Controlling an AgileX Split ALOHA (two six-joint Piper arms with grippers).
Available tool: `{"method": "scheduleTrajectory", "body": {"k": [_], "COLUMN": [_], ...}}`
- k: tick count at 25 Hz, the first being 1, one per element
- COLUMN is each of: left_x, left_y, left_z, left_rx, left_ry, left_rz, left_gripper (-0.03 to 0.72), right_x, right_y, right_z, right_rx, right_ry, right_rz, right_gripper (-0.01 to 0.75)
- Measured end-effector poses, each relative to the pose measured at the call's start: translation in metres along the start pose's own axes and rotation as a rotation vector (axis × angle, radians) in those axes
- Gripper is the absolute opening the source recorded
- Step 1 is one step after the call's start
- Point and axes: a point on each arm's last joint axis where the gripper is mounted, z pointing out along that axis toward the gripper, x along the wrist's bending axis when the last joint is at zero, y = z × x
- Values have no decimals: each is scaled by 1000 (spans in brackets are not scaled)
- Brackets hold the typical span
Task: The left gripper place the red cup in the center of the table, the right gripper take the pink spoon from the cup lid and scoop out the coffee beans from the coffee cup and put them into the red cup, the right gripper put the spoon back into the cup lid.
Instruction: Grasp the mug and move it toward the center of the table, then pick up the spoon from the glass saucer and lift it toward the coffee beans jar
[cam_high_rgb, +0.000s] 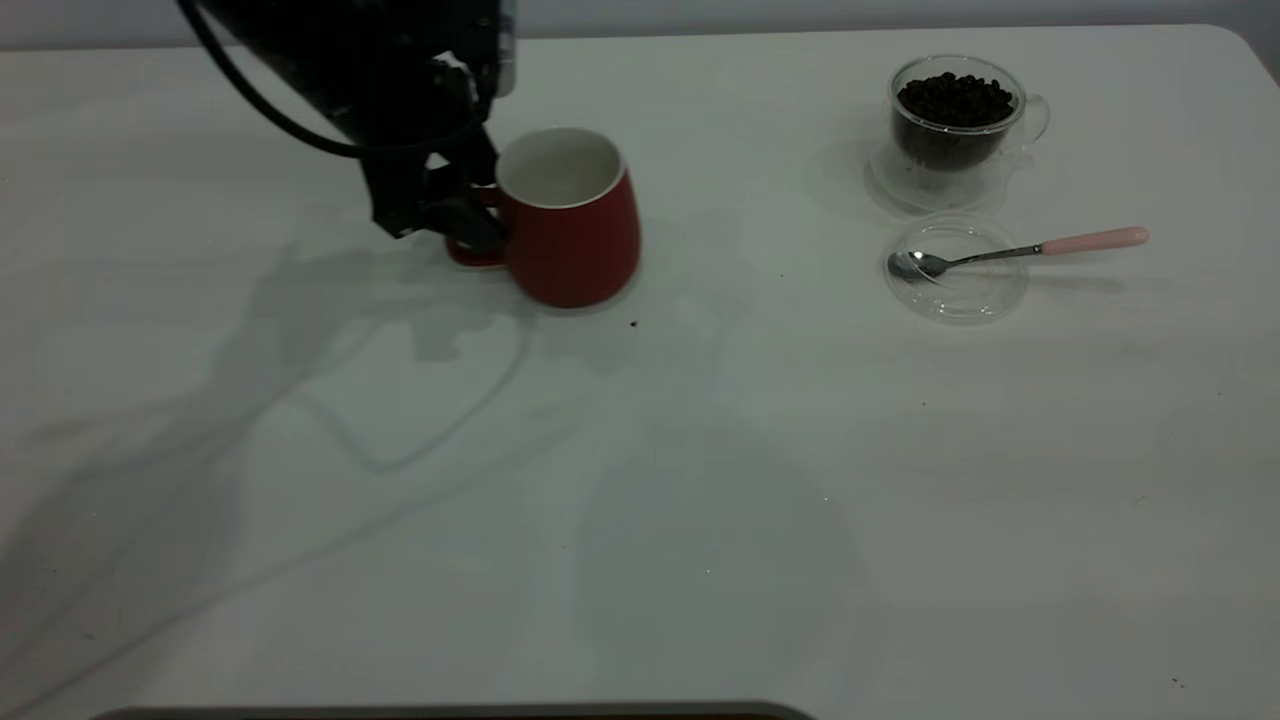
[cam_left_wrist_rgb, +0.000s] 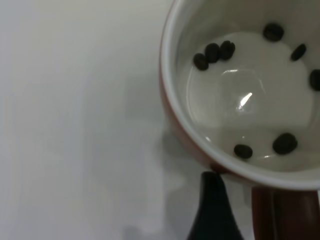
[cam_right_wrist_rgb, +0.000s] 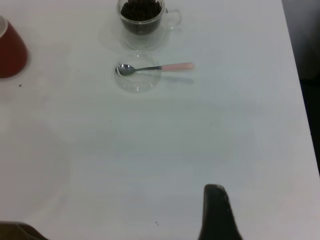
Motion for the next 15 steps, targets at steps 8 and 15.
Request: {"method": "scheduleTrajectory", "body": {"k": [8,15], "left_x": [4,11], "left_y": [5,28], "left_z": [-11,-109], "left_rx": [19,164], "left_ry": [-14,-7], "left_rz": [-49,-133], "left_gripper": [587,587], "right_x": [0,0], "right_y": [0,0], "right_z": [0,0], "right_rx": [0,0], "right_ry": [0,0], "right_rz": [0,0], "right_gripper": [535,535]}}
